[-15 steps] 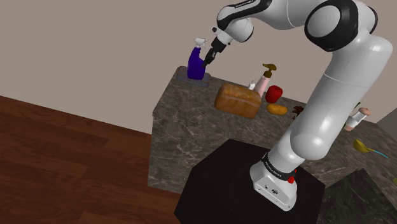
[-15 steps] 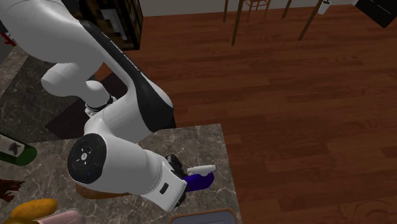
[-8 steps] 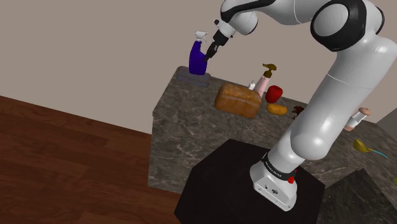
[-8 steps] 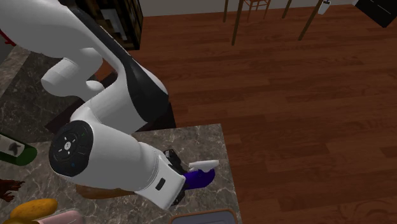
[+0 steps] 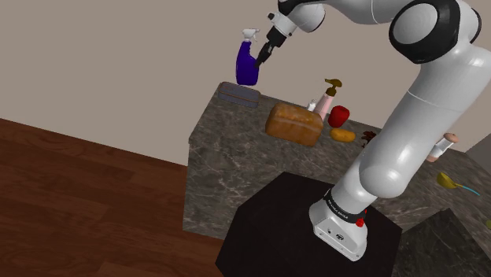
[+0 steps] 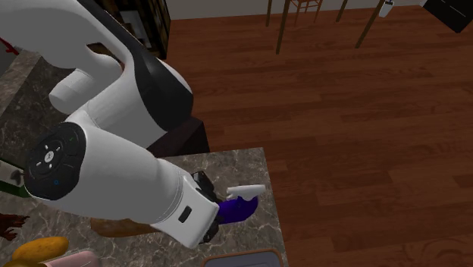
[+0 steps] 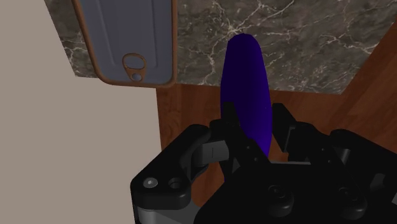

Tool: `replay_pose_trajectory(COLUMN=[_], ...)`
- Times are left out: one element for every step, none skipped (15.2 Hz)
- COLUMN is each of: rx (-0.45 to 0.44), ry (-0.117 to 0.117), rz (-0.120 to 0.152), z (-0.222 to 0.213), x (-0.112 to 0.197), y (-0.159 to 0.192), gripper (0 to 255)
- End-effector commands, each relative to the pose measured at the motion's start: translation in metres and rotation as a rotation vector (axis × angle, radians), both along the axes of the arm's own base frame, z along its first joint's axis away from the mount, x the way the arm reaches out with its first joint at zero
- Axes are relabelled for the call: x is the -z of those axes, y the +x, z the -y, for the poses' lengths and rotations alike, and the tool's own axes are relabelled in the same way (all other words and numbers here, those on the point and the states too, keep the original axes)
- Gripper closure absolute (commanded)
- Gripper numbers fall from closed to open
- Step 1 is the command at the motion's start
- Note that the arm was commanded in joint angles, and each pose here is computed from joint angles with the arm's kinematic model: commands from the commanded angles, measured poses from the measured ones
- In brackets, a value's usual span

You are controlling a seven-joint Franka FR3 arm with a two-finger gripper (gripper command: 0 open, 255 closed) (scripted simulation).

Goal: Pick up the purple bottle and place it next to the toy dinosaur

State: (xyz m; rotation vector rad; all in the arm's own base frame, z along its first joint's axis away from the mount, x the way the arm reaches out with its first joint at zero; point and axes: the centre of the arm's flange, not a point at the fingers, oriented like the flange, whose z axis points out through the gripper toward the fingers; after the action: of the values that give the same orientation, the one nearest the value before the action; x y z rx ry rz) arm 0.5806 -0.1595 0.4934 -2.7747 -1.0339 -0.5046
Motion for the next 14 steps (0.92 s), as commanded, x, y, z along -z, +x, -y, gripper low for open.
replay_pose_trajectory(rx=[0.0,0.0,0.0,0.0,0.0,0.0,0.0,0.0,0.0,0.0,0.0,0.0,0.0,0.0], ry=[0.0,0.0,0.0,0.0,0.0,0.0,0.0,0.0,0.0,0.0,0.0,0.0,0.0,0.0], rz=[0.0,0.0,0.0,0.0,0.0,0.0,0.0,0.0,0.0,0.0,0.0,0.0,0.0,0.0], z=[-0.001,-0.001,-0.001,-0.001,-0.001,-0.001,-0.001,-0.001,-0.001,-0.001,-0.001,-0.001,-0.001,-0.001], x=[-0.012,-0.017,-0.023,-0.028,-0.033,-0.038,-0.044,-0.049,-0.054,-0.059,-0.065,-0.07,-0.075,-0.081], y=[0.0,0.0,0.0,0.0,0.0,0.0,0.0,0.0,0.0,0.0,0.0,0.0,0.0,0.0], gripper=[255,255,255,255,255,255,255,255,255,255,255,255,255,255])
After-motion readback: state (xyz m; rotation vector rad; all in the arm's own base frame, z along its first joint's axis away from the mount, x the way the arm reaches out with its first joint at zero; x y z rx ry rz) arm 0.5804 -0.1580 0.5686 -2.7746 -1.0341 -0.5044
